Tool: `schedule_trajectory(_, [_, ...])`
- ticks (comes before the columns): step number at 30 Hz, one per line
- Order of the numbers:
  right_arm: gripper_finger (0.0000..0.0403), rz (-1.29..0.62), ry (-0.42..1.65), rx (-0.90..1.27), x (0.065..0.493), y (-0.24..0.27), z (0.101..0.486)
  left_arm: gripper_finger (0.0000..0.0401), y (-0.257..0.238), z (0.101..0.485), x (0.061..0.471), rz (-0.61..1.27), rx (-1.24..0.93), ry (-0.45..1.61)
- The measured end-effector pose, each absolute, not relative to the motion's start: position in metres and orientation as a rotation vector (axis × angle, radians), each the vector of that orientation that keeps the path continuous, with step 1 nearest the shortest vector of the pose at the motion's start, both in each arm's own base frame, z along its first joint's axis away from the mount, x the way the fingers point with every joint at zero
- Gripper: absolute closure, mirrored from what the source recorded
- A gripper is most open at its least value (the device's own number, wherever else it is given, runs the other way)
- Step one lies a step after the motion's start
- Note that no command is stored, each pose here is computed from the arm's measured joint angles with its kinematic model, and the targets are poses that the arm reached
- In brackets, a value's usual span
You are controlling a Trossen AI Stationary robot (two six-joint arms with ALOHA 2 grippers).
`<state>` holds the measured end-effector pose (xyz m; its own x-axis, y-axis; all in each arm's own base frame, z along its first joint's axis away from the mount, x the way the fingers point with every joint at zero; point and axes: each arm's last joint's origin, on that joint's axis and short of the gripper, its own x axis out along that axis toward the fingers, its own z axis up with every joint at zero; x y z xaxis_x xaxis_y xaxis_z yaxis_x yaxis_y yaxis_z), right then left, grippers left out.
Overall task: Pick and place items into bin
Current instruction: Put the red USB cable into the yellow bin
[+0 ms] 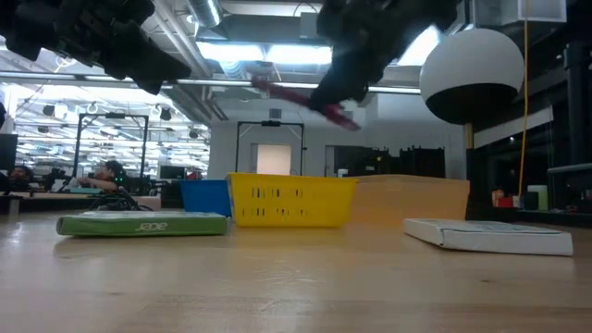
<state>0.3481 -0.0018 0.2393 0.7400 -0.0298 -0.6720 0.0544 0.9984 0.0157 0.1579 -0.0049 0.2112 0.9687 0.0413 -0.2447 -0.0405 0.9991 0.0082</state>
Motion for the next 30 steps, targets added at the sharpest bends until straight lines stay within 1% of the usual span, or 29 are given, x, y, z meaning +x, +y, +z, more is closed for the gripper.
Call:
schedule_trajectory(5, [0.0403,-0.041,0.787,0.035,0.359,-0.002,0.216,0.0397,-0.005,0.211,0.158,0.042,0.002,0.245])
schedule_trajectory(13, [0.0403,-0.041,0.793,0.037,0.372,-0.002,0.194,0.0397,-0.005,0.211,0.158,0.042,0.003,0.245])
schedule_trajectory(16, [0.0402,-0.041,0.767,0.038,0.376,-0.002,0.191,0.0397,-0.005,0.211,0.158,0.042,0.003,0.245])
schedule_trajectory(25, [0.0402,-0.044,0.807,0.040,0.379,-0.002,0.176,0.0397,-0.005,0.211,0.158,0.042,0.003,0.245])
schedule_trajectory(30, [0.0402,-0.069,0.802,0.032,0.380,-0.003,0.177,0.0397,-0.005,0.211,0.158,0.042,0.002,0.245])
